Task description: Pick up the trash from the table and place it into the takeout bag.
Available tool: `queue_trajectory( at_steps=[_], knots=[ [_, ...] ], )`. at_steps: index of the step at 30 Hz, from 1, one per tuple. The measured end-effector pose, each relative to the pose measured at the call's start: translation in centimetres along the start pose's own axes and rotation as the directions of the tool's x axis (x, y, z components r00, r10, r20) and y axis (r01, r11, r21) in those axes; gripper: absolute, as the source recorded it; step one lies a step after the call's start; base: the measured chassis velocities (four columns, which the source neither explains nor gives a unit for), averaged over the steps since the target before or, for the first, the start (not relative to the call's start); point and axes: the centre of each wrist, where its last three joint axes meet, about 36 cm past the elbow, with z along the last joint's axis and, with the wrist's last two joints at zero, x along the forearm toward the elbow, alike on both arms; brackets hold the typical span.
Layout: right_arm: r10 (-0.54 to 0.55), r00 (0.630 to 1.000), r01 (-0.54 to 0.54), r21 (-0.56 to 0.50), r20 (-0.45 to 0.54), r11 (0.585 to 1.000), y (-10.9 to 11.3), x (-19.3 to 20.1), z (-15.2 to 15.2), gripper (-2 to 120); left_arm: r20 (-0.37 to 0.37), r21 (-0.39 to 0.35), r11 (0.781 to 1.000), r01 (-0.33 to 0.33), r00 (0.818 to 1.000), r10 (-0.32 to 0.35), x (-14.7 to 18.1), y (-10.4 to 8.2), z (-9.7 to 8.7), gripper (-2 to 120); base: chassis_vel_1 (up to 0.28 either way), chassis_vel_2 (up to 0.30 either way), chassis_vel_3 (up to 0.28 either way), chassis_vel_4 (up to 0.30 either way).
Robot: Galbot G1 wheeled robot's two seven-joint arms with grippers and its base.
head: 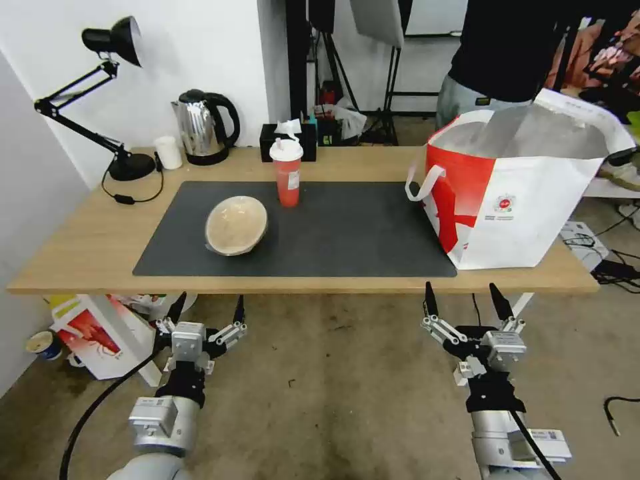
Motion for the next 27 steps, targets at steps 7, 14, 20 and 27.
queue_trajectory(
  at_steps=[7,14,20,27],
  knots=[
    [0.001,1.000,-0.001,-0.019,0.002,1.000,0.1,-0.1,-0.4,100,0.000,0.000,1.000,0.000,1.000,0.000,0.0,0.0,0.0,100,0.000,0.000,0.000,0.000],
    [-0.076,0.997,0.078,-0.091,0.031,0.993,0.3,-0.1,-1.3,100,0.000,0.000,1.000,0.000,1.000,0.000,0.0,0.0,0.0,100,0.000,0.000,0.000,0.000],
    [-0.395,0.881,0.464,-0.316,0.259,0.828,0.7,-2.9,-4.8,100,0.000,0.000,1.000,0.000,1.000,0.000,0.0,0.0,0.0,100,0.000,0.000,0.000,0.000],
    [-0.557,0.776,0.631,-0.376,0.297,0.679,0.6,-6.8,-9.3,100,0.000,0.000,1.000,0.000,1.000,0.000,0.0,0.0,0.0,100,0.000,0.000,0.000,0.000]
  ],
)
